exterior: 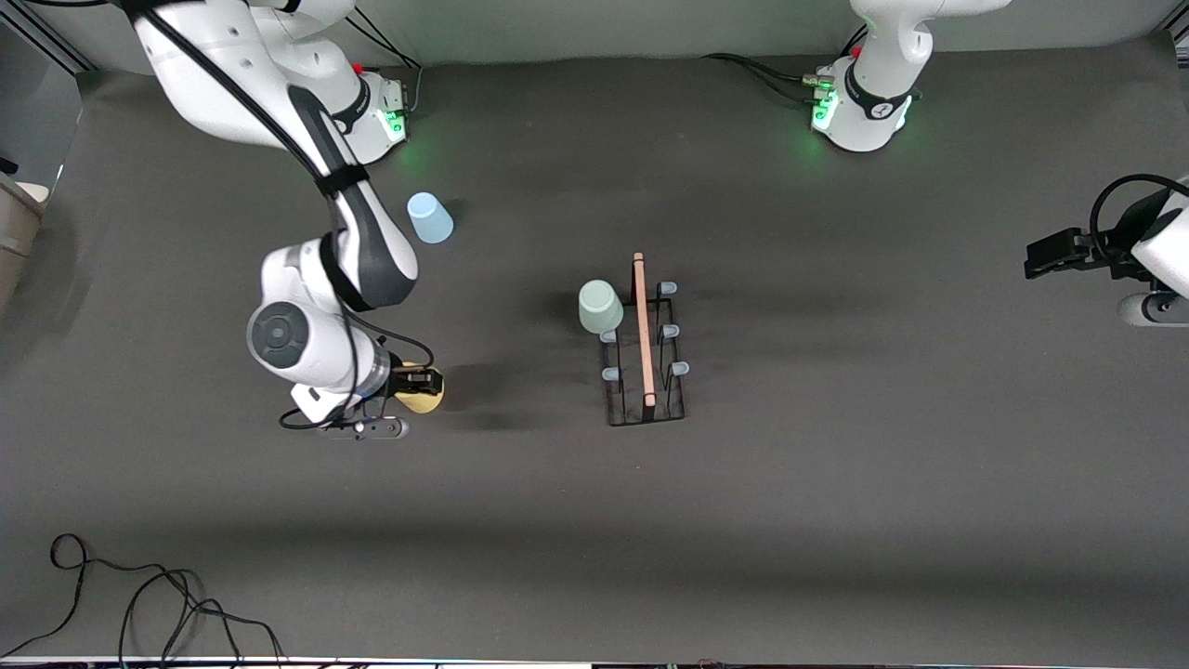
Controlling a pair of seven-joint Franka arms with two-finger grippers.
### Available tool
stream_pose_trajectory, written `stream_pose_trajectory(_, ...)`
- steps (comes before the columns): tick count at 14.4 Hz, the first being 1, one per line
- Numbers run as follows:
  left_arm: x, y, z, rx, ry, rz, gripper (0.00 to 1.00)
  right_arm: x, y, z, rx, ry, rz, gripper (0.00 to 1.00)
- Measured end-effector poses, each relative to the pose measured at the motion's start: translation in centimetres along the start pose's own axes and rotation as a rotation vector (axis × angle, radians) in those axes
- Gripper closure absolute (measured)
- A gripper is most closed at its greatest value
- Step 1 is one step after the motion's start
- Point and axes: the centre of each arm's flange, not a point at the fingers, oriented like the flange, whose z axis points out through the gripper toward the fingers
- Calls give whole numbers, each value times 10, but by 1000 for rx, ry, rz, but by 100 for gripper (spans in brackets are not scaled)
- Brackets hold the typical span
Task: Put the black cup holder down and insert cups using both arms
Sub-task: 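Carry the yellow cup to the holder and lower it onto a peg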
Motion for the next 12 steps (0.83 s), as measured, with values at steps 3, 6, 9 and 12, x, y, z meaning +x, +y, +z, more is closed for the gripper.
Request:
stream_pose_trajectory(3,0,0,1,0,-1,0,0,7,-18,-54,62,-4,43,30)
stream_pose_trajectory(6,0,1,1,0,-3,2,0,6,-50,-80,120,13,118,30)
stream_pose_trajectory(9,7,8,3,0,40,15,0,-10,-116,-94,143,32,219,30)
stream_pose_trajectory(12,13,24,7,-2,78,40,0,-22,-169,-99,160,43,289,30)
